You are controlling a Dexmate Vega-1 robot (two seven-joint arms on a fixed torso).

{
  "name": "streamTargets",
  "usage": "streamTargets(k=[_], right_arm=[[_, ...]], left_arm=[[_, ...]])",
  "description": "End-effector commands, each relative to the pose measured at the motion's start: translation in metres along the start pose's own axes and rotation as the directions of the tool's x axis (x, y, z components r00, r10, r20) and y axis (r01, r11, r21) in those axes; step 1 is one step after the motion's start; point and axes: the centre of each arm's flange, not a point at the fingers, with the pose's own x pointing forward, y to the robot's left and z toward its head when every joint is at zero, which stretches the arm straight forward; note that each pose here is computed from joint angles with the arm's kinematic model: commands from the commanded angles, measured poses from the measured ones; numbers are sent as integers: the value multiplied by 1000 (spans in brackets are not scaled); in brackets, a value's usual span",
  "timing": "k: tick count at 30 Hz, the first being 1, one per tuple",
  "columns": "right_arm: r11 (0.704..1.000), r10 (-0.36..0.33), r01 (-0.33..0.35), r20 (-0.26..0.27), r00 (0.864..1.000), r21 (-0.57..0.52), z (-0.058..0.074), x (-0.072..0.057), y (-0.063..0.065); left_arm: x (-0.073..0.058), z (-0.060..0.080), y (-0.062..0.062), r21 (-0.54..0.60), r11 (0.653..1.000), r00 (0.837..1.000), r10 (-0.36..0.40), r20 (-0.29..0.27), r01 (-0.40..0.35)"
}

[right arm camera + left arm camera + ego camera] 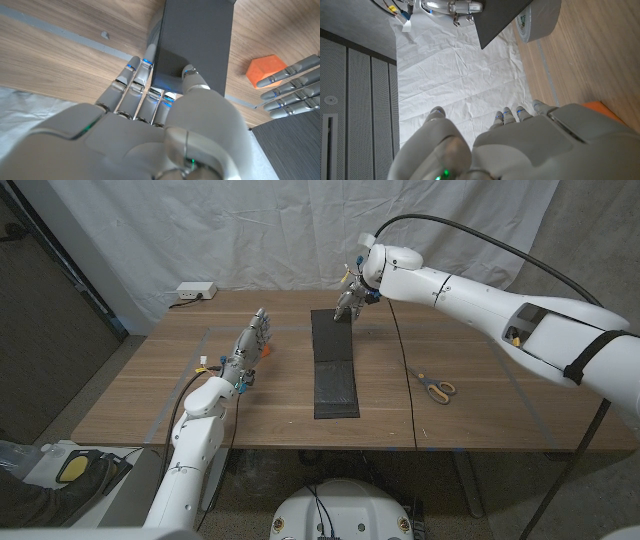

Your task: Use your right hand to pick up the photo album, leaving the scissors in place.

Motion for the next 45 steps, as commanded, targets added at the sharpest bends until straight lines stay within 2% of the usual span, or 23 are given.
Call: streamTargets(k=[1,25,35,45], right_arm=[[1000,-23,23,-5,1000,-5,-5,-11,5],[997,-57,57,0,998,-55,1,-28,9],[996,-72,73,16,997,-60,4,-41,12],[994,-89,91,27,996,-62,5,-53,14]], left_arm=[[2,1,-6,4,1000,1000,-15,0,15],[2,5,-11,5,1000,1000,-26,13,26],[2,10,-12,7,999,999,-36,27,35],[-4,10,-15,6,999,999,-37,33,37]])
